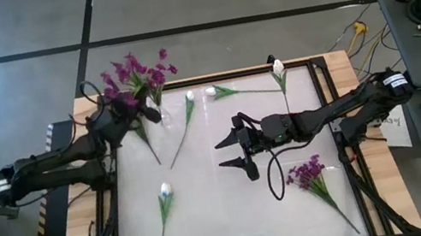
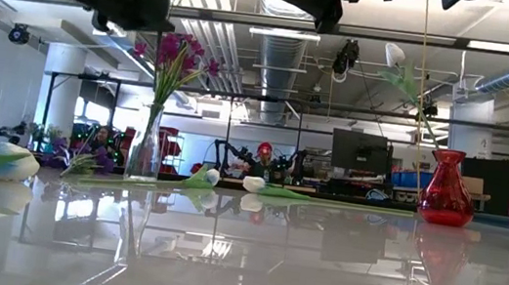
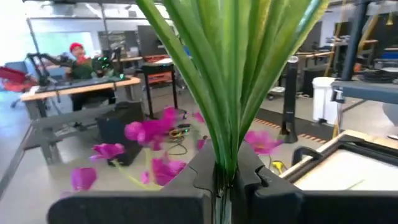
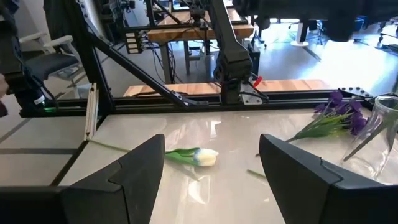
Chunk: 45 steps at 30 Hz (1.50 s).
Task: Sort flowers into vase by color
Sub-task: Put the left violet flower into the transparent vase
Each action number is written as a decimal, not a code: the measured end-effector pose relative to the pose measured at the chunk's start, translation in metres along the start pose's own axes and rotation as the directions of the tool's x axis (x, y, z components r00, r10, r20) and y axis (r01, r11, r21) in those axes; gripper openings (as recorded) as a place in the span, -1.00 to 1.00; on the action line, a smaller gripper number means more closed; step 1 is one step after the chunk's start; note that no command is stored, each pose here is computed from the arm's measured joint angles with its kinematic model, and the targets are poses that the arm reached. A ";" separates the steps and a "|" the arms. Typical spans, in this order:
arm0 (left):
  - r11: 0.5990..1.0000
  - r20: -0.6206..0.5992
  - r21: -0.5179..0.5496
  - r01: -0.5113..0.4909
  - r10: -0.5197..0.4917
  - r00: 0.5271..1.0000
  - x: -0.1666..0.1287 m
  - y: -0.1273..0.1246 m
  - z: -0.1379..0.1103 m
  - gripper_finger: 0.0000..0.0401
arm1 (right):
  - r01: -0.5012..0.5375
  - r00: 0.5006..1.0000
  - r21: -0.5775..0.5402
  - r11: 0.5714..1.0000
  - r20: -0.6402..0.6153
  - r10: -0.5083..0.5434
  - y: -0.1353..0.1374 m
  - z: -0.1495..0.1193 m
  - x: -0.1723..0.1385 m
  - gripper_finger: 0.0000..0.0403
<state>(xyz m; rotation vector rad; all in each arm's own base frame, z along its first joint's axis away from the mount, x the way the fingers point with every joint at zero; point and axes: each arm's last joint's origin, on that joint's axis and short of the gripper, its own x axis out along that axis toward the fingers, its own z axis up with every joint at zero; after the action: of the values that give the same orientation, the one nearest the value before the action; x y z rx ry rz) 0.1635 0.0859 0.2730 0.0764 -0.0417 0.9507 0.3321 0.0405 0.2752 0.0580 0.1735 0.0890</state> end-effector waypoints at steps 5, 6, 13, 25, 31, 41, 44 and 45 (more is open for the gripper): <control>1.000 -0.015 -0.027 0.007 -0.008 1.000 0.008 0.007 -0.004 -1.00 | 0.000 1.000 0.009 1.000 -0.001 0.000 0.000 0.000 0.000 0.25; 0.999 -0.018 -0.036 0.013 -0.013 1.000 0.009 0.007 -0.005 -1.00 | 0.000 1.000 0.009 1.000 -0.001 0.000 0.000 0.000 0.000 0.25; 1.000 -0.084 -0.022 -0.003 0.002 0.996 0.013 0.004 -0.015 -1.00 | 0.000 1.000 0.008 1.000 -0.001 0.000 0.000 0.000 0.000 0.26; 0.995 -0.148 -0.101 -0.024 0.009 0.989 0.019 0.001 -0.026 -0.90 | 0.000 1.000 0.007 1.000 -0.002 0.000 0.000 0.000 0.000 0.29; 0.994 -0.161 -0.107 -0.026 0.008 0.987 0.019 0.001 -0.028 -0.65 | 0.000 1.000 0.007 1.000 -0.006 0.000 0.000 -0.001 0.000 0.28; 0.998 -0.286 -0.066 -0.018 -0.002 0.958 0.011 0.002 -0.038 -0.16 | 0.001 1.000 0.007 1.000 -0.026 -0.001 0.000 -0.003 0.000 0.30; 0.998 -0.323 -0.065 -0.011 -0.010 0.946 0.008 0.001 -0.042 -0.03 | 0.001 1.000 0.007 1.000 -0.026 -0.001 0.000 -0.003 0.000 0.29; 0.998 -0.333 -0.065 -0.010 -0.012 0.943 0.007 0.000 -0.043 0.02 | 0.001 1.000 0.007 1.000 -0.025 -0.001 0.000 -0.003 0.000 0.29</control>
<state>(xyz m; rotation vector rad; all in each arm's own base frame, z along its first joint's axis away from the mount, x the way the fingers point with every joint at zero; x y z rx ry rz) 0.1676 0.0957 0.2312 -0.1464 0.2409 0.9502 0.3316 0.0405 0.2725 0.0636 0.1991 0.0881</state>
